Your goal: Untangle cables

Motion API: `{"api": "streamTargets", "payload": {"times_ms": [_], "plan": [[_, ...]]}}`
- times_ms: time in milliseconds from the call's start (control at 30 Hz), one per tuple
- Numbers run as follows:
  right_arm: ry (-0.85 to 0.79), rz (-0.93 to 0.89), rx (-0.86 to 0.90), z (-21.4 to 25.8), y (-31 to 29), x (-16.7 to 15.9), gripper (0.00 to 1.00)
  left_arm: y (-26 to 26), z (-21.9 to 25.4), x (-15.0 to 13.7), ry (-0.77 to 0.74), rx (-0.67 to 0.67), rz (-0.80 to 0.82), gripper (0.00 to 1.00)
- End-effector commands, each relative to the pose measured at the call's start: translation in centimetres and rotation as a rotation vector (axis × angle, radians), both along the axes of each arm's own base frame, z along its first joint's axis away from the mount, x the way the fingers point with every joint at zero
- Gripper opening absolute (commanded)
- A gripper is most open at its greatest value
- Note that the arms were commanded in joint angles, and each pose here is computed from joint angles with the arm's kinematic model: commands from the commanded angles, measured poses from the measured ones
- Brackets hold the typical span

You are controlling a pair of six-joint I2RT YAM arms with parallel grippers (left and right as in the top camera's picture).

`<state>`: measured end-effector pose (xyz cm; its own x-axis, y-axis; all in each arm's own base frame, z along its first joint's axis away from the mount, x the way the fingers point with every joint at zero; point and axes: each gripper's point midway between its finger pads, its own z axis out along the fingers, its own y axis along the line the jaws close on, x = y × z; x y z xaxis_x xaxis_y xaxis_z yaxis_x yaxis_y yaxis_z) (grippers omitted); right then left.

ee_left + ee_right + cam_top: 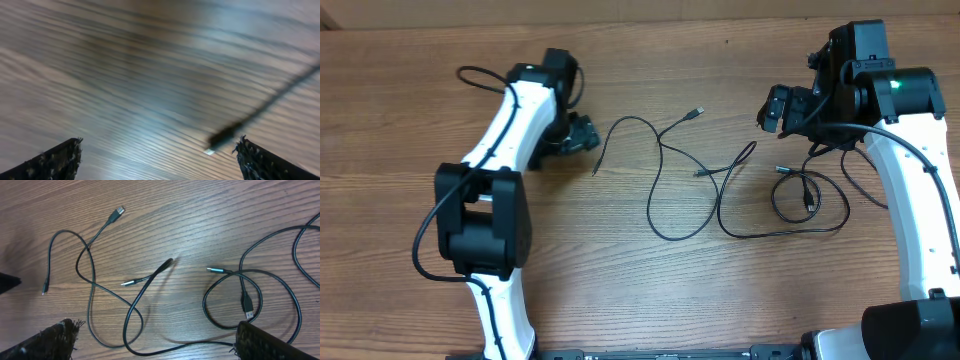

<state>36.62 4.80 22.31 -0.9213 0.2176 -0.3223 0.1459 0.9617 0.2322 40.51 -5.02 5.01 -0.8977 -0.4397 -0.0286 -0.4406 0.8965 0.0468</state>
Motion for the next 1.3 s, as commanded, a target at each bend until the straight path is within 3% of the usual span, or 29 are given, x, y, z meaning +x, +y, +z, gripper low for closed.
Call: {"api": "streamTargets", "payload": {"times_ms": [0, 1267], "plan": [[0.007, -0.002, 0.006, -0.38, 0.1, 0.08, 1.0, 1.93, -0.43, -0.03, 0.008, 0.052, 0.028, 1.0], [0.007, -0.001, 0.006, -0.38, 0.12, 0.07, 1.0, 2.27, -0.44, 0.13, 0.003, 0.05, 0.037, 0.99]]}}
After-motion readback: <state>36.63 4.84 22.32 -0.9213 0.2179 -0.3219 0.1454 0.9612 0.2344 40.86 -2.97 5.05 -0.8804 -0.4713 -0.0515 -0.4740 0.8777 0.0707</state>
